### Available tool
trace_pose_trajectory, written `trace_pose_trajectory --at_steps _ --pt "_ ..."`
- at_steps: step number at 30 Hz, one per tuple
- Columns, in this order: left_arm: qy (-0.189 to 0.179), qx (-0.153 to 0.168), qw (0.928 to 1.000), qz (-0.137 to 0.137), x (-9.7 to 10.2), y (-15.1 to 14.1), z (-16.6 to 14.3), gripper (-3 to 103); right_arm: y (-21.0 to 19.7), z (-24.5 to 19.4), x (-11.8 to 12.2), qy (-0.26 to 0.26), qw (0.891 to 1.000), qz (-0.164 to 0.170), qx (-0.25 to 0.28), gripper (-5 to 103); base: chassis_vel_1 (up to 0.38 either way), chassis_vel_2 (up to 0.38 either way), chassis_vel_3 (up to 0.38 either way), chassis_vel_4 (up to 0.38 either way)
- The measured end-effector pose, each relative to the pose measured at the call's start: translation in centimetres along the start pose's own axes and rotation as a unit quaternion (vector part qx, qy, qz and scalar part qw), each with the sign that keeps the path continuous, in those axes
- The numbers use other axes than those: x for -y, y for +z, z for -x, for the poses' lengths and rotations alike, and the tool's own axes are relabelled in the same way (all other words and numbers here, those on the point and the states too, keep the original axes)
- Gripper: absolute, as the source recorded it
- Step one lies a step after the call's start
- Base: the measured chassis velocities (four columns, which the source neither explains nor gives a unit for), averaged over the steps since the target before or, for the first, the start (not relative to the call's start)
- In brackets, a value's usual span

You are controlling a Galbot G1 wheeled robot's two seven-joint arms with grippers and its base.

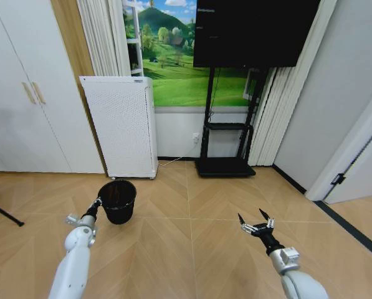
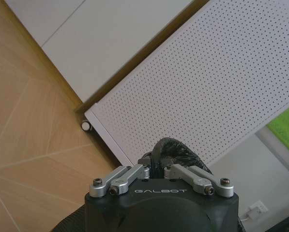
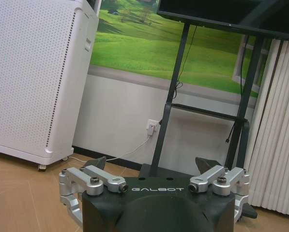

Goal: Pick up the trash bin and place the garbage on the floor into it.

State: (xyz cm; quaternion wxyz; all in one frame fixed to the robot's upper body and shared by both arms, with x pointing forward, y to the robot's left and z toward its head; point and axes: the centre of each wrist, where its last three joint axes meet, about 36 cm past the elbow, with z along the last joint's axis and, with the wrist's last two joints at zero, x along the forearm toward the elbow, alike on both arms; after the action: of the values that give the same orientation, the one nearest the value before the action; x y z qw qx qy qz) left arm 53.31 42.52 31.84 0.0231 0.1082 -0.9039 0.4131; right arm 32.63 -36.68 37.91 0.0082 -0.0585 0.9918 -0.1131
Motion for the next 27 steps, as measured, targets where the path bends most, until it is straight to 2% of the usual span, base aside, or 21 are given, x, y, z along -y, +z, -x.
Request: trace_pose_trajectory --at_steps 1,2,4,5,7,11,15,19,21,27 --pt "0.007 -0.004 0.9998 -0.019 0.2 0.7 0.4 8 0.0 0.2 0.0 -0.002 1.0 0.0 0.0 100 0.0 0.0 0.0 0.0" --pt "0.007 -0.004 0.9998 -0.019 0.2 0.7 0.4 8 0.0 0.2 0.0 -0.002 1.0 0.0 0.0 100 0.0 0.0 0.0 0.0" --pt "0.022 -0.013 0.9985 -0.049 0.6 1.9 1.2 8 -0.2 0.5 0.0 -0.006 1.0 -0.001 0.003 100 0.0 0.0 0.0 0.0" --pt "0.022 -0.013 0.9985 -0.049 0.6 1.9 1.2 8 -0.2 0.5 0.0 -0.006 1.0 -0.001 0.003 100 0.0 0.0 0.0 0.0" --pt "0.019 -0.022 0.9972 -0.069 0.4 2.9 2.1 8 -0.3 0.7 0.1 -0.007 1.0 -0.003 0.004 100 0.0 0.0 0.0 0.0" --pt "0.008 -0.029 0.9956 -0.088 -0.4 3.9 3.3 8 -0.2 0.7 0.3 -0.006 1.0 -0.004 0.003 100 0.0 0.0 0.0 0.0" --pt "0.005 -0.03 0.9954 -0.09 -0.5 4.0 3.5 8 -0.2 0.7 0.3 -0.006 1.0 -0.004 0.003 100 0.0 0.0 0.0 0.0" --pt "-0.022 -0.033 0.9942 -0.1 -0.5 5.1 4.6 8 -0.1 0.6 0.3 -0.005 1.0 -0.004 0.002 100 0.0 0.0 0.0 0.0" --pt "-0.042 -0.045 0.9941 -0.089 -0.3 6.6 5.2 8 0.0 0.7 0.3 -0.006 1.0 -0.004 0.001 100 0.0 0.0 0.0 0.0" --pt "-0.056 -0.058 0.9944 -0.068 -0.4 7.6 5.7 8 0.1 1.0 0.3 -0.006 1.0 -0.002 0.002 100 0.0 0.0 0.0 0.0"
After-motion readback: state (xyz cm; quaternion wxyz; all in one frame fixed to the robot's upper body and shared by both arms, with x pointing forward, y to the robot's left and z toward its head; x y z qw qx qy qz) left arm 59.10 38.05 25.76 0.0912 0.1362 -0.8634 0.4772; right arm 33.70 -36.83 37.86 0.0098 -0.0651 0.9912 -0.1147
